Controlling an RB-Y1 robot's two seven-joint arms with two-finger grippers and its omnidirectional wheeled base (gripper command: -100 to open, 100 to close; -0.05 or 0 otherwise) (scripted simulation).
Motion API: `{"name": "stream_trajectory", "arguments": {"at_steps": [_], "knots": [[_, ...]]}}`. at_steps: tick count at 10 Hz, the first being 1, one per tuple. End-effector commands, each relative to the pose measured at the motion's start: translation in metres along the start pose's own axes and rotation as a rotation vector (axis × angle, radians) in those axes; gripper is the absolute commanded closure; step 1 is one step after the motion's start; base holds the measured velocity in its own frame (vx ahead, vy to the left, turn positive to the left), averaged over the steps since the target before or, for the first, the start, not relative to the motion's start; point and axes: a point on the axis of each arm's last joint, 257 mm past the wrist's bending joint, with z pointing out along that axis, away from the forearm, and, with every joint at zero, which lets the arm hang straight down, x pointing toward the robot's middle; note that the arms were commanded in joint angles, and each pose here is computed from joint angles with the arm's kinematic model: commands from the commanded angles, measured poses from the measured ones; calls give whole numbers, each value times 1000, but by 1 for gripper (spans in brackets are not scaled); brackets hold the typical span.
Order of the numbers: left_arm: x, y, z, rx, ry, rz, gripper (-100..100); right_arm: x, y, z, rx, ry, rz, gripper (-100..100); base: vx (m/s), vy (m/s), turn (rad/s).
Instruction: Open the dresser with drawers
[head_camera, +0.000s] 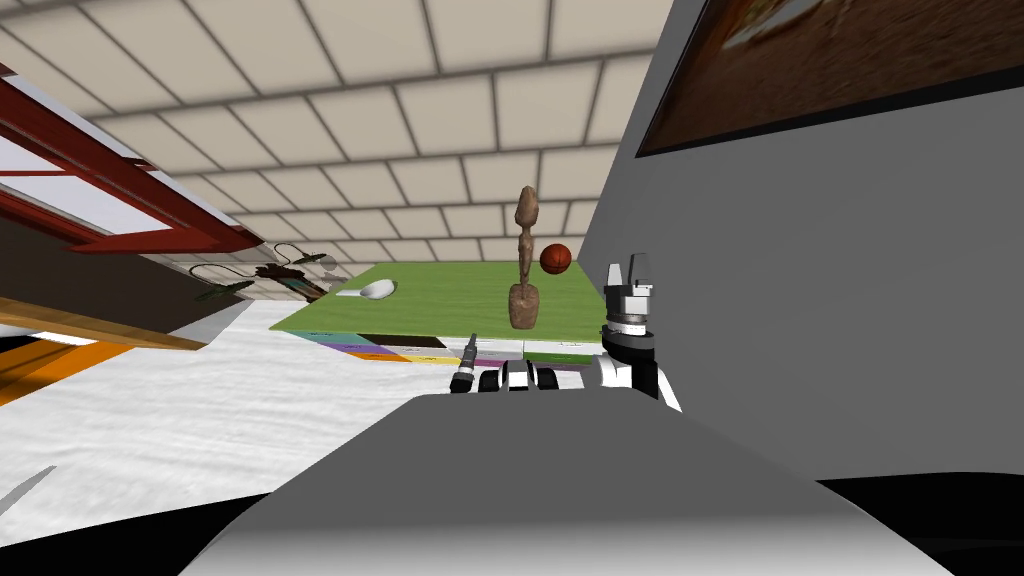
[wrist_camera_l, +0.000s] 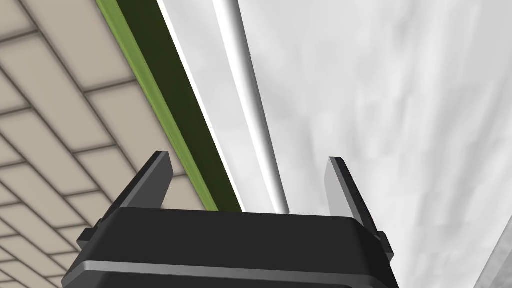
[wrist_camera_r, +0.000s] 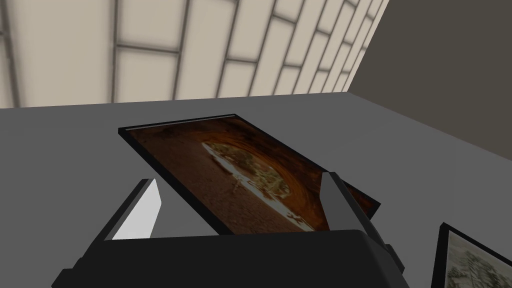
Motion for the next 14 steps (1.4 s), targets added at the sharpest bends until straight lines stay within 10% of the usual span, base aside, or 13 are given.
{"name": "stream_trajectory", "arguments": {"at_steps": [1, 14], "knots": [[2, 2, -9, 2, 0, -1, 100, 0, 0, 0, 0, 0, 0, 0, -13, 3, -5], [22, -1, -56, -26, -10, -1, 100, 0, 0, 0, 0, 0, 0, 0, -48, 25, -12]]}}
